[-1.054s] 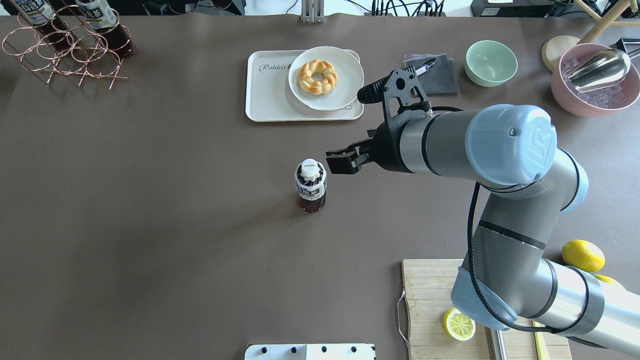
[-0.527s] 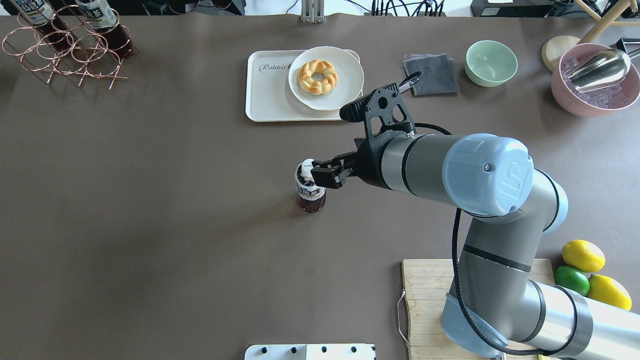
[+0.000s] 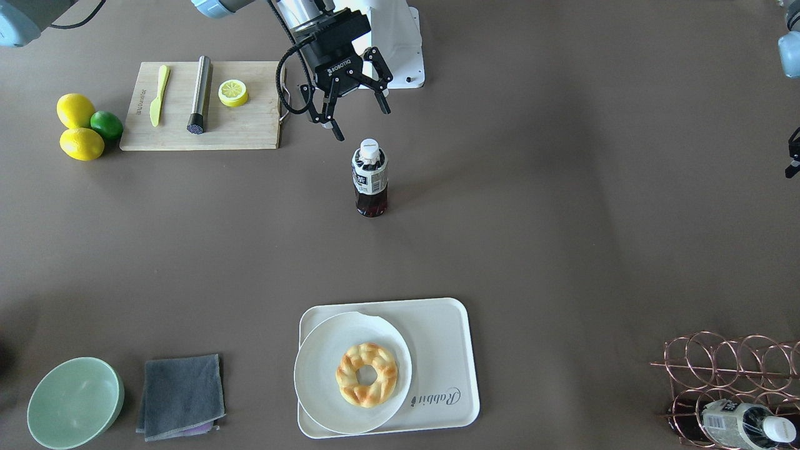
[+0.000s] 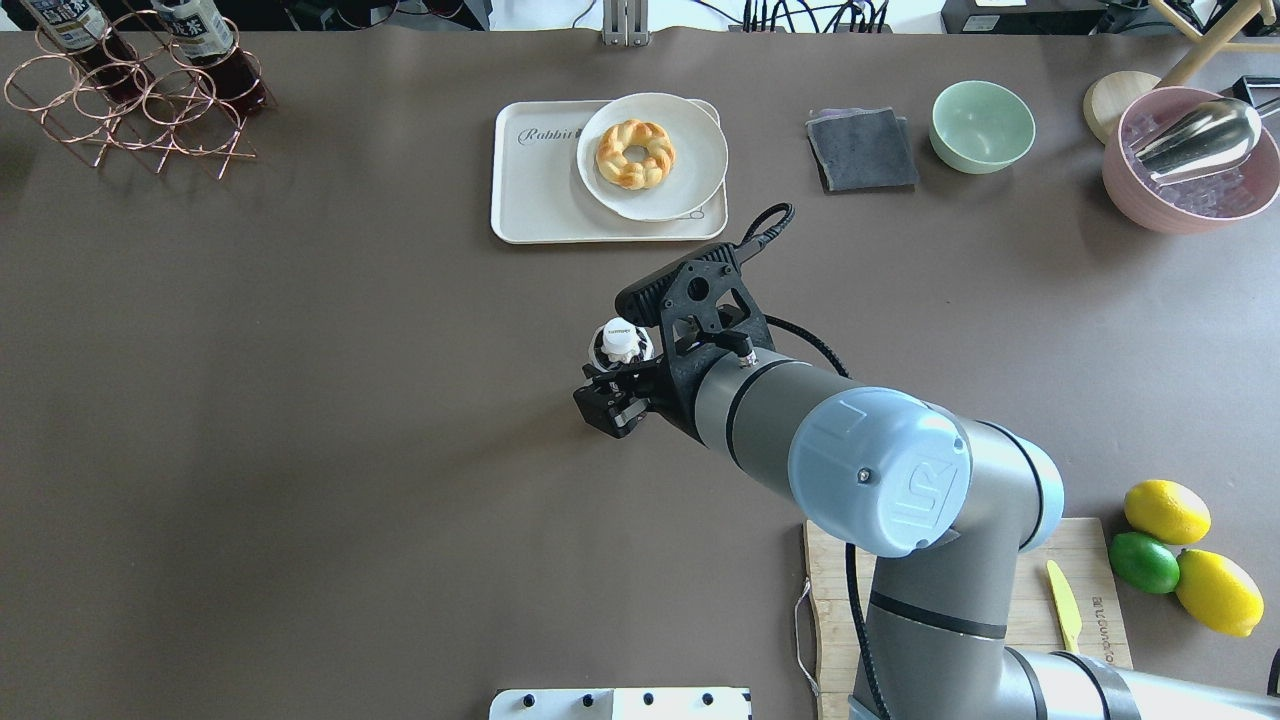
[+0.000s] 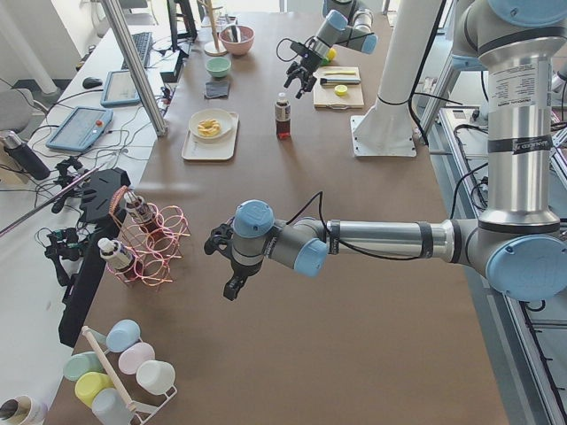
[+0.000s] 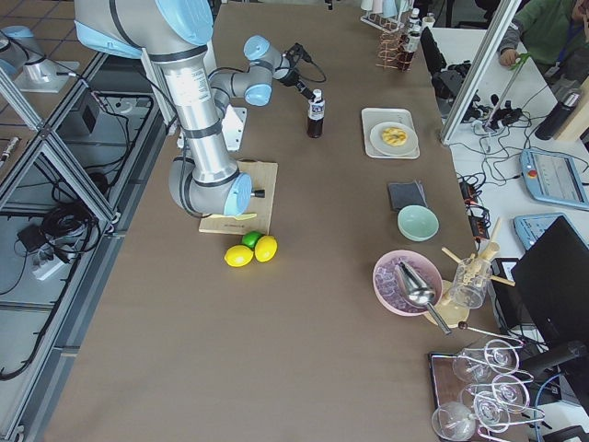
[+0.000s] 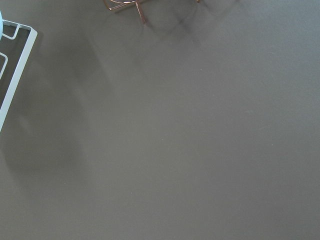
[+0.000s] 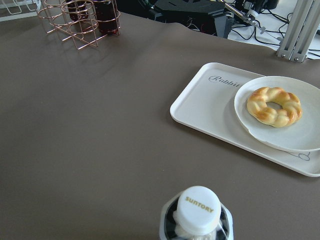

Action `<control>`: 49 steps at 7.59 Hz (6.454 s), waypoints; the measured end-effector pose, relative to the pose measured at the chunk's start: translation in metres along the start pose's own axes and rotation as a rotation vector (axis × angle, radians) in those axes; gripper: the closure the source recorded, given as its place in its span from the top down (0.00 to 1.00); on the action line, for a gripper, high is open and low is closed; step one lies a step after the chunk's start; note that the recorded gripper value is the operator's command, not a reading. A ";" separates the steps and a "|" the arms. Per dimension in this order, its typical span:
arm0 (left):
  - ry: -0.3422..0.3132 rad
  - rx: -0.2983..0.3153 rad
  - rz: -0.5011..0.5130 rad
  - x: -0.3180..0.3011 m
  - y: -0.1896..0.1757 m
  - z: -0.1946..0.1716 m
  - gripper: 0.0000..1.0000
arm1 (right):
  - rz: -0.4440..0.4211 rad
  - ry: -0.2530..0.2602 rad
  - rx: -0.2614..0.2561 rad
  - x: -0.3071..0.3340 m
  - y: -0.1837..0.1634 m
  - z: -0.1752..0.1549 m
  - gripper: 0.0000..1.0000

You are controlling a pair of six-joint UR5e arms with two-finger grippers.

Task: Place tea on tray
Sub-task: 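Close the right gripper around the tea bottle's neck, then lift and carry the bottle with right gripper toward the white tray, then lower the bottle onto the tray beside the plate and open right gripper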

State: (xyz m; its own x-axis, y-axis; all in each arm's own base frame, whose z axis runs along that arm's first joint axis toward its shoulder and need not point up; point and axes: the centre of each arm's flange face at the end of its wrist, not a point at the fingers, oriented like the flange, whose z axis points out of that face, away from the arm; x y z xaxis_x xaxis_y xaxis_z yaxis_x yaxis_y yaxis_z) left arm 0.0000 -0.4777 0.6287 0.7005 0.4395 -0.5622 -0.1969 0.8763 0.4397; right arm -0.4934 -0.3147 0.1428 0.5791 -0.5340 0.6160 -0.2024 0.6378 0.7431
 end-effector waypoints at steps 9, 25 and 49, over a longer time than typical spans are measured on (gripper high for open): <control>0.042 -0.007 -0.021 -0.001 0.024 0.007 0.99 | -0.003 0.045 0.017 0.006 0.001 0.015 0.97; 0.056 -0.001 -0.019 0.001 0.024 0.006 0.99 | 0.003 0.073 0.023 0.006 -0.017 0.038 0.06; 0.104 -0.089 -0.418 -0.044 0.086 -0.018 0.99 | 0.150 0.234 0.024 0.057 -0.260 0.237 0.00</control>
State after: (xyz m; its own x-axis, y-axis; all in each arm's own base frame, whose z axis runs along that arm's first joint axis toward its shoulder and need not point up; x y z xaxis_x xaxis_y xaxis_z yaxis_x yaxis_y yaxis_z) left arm -0.0601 -0.4178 0.6791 0.6605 0.0574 -0.7486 0.0270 0.9946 0.1000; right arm -0.5949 -0.6428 0.0463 0.7072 -0.2904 0.6446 -0.3163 0.6855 0.6558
